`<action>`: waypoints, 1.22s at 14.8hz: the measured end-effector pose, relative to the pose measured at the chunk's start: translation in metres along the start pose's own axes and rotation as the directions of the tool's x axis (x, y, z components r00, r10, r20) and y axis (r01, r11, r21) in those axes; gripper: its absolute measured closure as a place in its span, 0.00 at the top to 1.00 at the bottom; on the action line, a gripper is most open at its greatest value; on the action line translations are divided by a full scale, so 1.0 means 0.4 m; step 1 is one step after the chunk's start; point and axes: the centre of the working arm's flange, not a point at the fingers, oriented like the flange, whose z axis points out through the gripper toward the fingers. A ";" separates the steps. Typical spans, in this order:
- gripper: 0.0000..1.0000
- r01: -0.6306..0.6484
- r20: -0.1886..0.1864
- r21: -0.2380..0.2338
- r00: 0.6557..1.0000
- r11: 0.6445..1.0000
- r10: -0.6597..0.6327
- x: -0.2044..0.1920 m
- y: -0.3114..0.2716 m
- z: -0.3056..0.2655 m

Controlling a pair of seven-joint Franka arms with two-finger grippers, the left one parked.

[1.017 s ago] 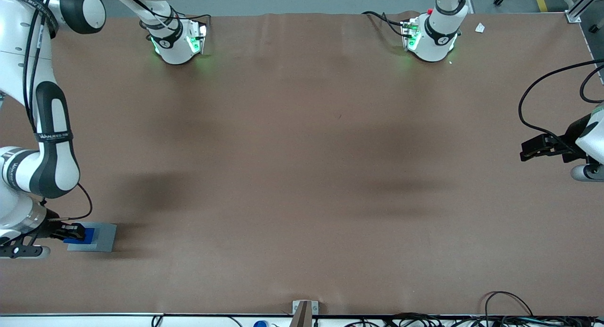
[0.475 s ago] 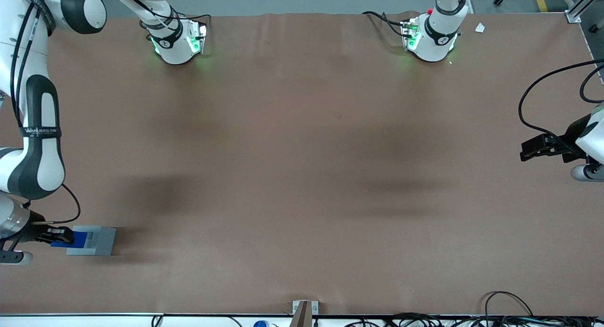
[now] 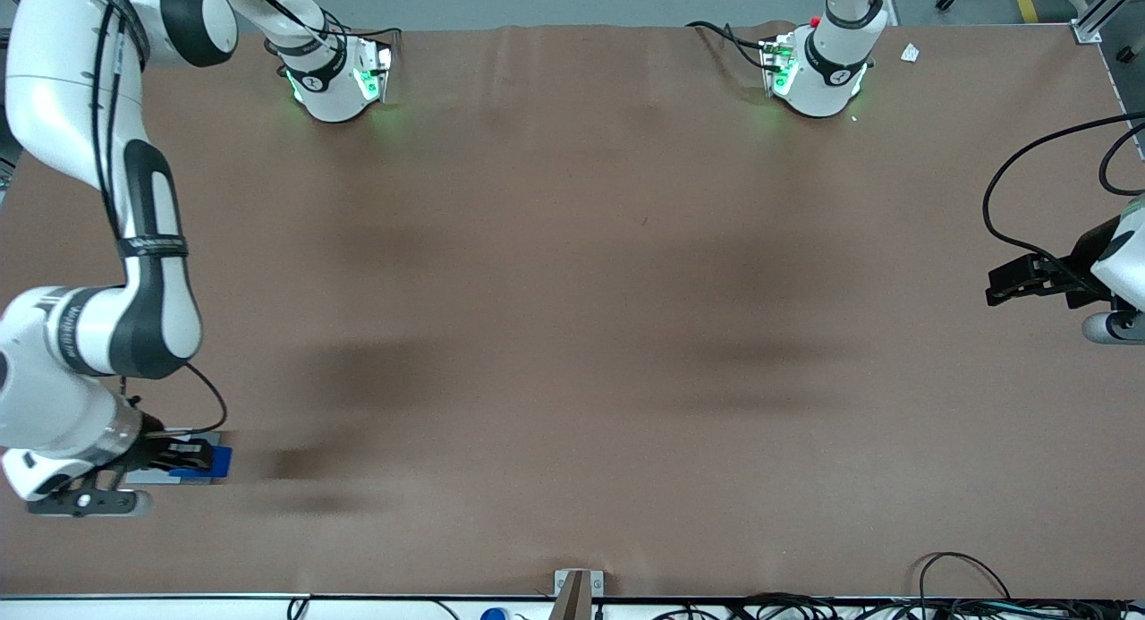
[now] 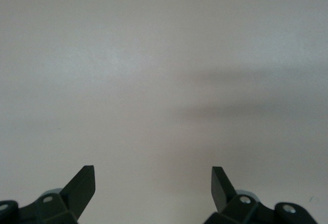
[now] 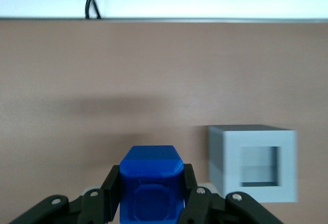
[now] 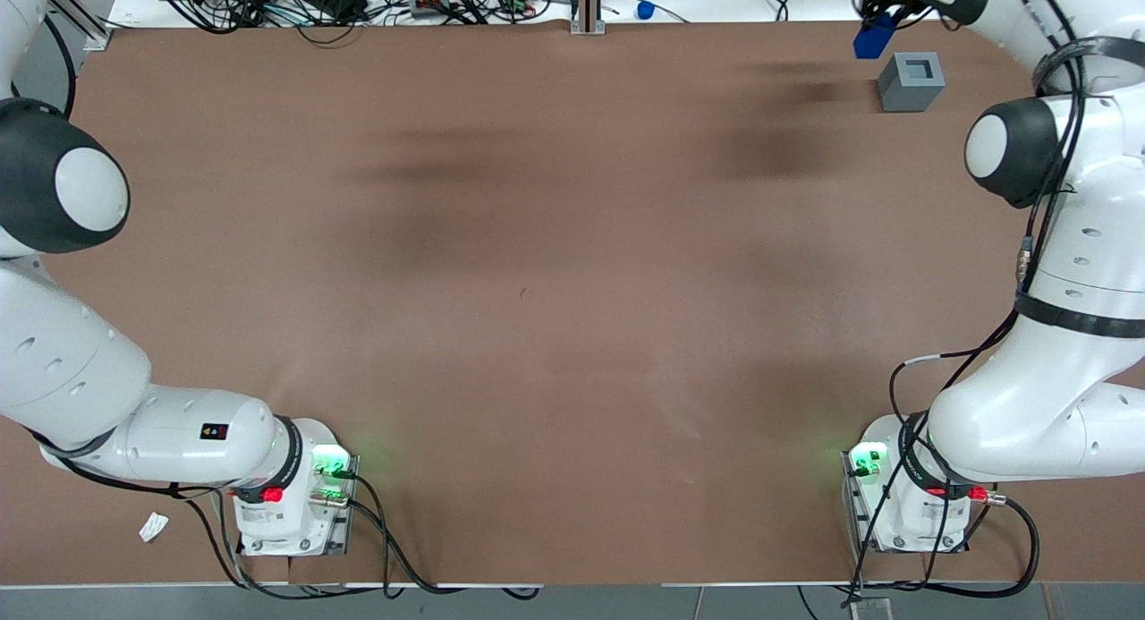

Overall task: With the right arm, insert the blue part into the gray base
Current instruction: 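Lift the blue block out of the gray base with the right gripper, then carry the blue block beside the gray base and open the right gripper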

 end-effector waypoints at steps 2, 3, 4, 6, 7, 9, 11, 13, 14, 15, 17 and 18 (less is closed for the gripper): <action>0.52 -0.004 0.027 0.002 1.000 1.000 0.004 -0.008 -0.031 0.053; 0.52 -0.016 0.036 0.002 0.999 1.000 0.016 -0.011 -0.042 0.071; 0.52 -0.054 0.046 0.002 0.998 0.999 0.054 -0.014 -0.051 0.089; 0.52 -0.157 0.063 -0.005 0.986 0.988 0.157 -0.021 -0.060 0.125; 0.52 -0.181 0.068 -0.007 0.981 0.983 0.181 -0.023 -0.066 0.139; 0.52 -0.192 0.067 -0.009 0.979 0.981 0.192 -0.025 -0.073 0.155; 0.52 -0.178 0.038 -0.017 0.983 0.984 0.178 -0.024 -0.078 0.181; 0.52 -0.156 -0.007 -0.020 0.988 0.988 0.156 -0.025 -0.088 0.213; 0.52 -0.134 -0.015 -0.021 0.991 0.991 0.134 -0.025 -0.091 0.221; 0.52 -0.112 -0.017 -0.021 0.994 0.994 0.111 -0.026 -0.092 0.225; 0.52 -0.094 -0.015 -0.021 0.996 0.995 0.093 -0.028 -0.093 0.233; 0.52 -0.091 -0.015 -0.021 0.996 0.996 0.091 -0.029 -0.094 0.235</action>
